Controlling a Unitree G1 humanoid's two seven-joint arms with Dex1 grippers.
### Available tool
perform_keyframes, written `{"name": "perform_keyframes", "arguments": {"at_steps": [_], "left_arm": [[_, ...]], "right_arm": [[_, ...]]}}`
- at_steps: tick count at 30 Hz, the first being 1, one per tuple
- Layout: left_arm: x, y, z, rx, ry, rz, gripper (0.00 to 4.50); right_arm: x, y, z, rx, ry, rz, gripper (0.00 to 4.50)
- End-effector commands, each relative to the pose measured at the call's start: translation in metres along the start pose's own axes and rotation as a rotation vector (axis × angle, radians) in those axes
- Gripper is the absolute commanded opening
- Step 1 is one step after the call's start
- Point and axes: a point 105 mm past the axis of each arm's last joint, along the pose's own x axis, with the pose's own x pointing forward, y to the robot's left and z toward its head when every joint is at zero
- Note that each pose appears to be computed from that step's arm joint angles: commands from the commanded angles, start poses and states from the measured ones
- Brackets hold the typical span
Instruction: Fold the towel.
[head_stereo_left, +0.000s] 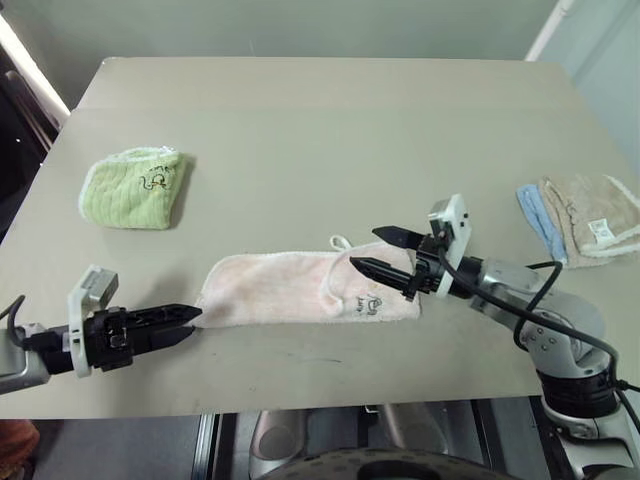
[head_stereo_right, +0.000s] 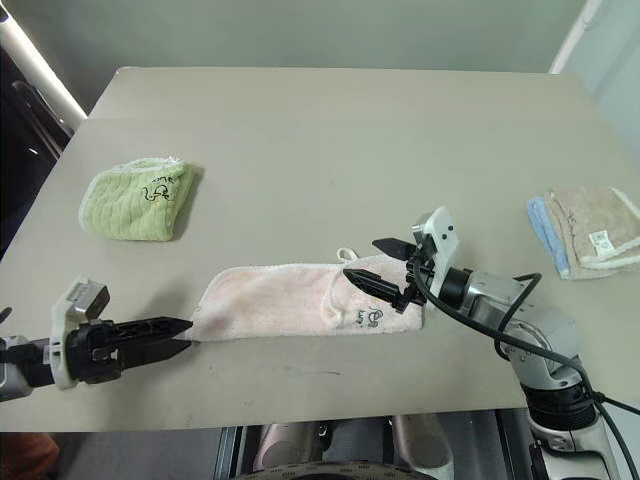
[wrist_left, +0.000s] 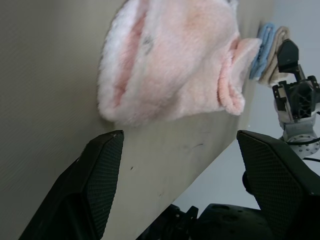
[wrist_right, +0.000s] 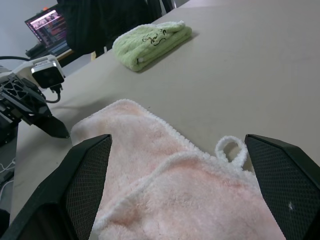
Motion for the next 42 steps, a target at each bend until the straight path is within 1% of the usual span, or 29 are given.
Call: {"name": "perform_keyframes", "arguments": {"at_steps": [1,5,11,15,21,22,23,26,32,35,38,40,42], "left_arm": [[-0.009,0.003,0.003,-0.004,-0.017,0.038,3.92],[-0.004,0.005,0.000,-0.009,-0.004,0.031,3.92],[0.020,-0.002,0.005,0.020,-0.015,-0.053,3.92],[0.024,-0.002,0.006,0.025,-0.025,-0.053,3.92],[0.026,0.005,0.020,0.001,-0.074,-0.036,3.92],[0.027,0.005,0.022,0.001,-0.085,-0.039,3.54],[0.027,0.005,0.024,0.001,-0.093,-0.041,3.35],[0.026,0.008,0.027,-0.009,-0.106,-0.034,2.32],[0.024,0.018,0.028,-0.028,-0.131,-0.028,0.07],[0.018,0.037,0.028,-0.047,-0.169,-0.008,0.01],[0.012,0.043,0.035,-0.024,-0.200,-0.012,0.01],[0.010,0.043,0.039,0.041,-0.189,-0.001,0.01],[0.011,0.036,0.043,0.167,-0.151,-0.003,0.01]], "right_arm": [[-0.003,0.006,0.009,-0.042,-0.025,0.002,4.50],[-0.003,0.004,0.009,-0.043,-0.025,-0.010,4.50],[-0.001,0.002,0.009,-0.050,-0.027,-0.024,4.50],[-0.003,0.001,0.009,-0.051,-0.027,-0.030,4.50],[-0.004,0.000,0.008,-0.055,-0.022,-0.040,4.50],[-0.005,0.000,0.008,-0.056,-0.020,-0.040,4.50],[-0.005,0.000,0.008,-0.056,-0.019,-0.041,4.50],[-0.005,-0.001,0.007,-0.056,-0.016,-0.041,4.50],[-0.005,-0.001,0.006,-0.059,-0.009,-0.042,4.50],[-0.005,0.000,0.005,-0.063,-0.002,-0.040,4.50],[-0.006,0.000,0.004,-0.064,0.001,-0.038,4.50],[-0.006,0.000,0.004,-0.066,0.002,-0.034,4.50],[-0.007,0.000,0.005,-0.067,0.002,-0.028,4.50]]}}
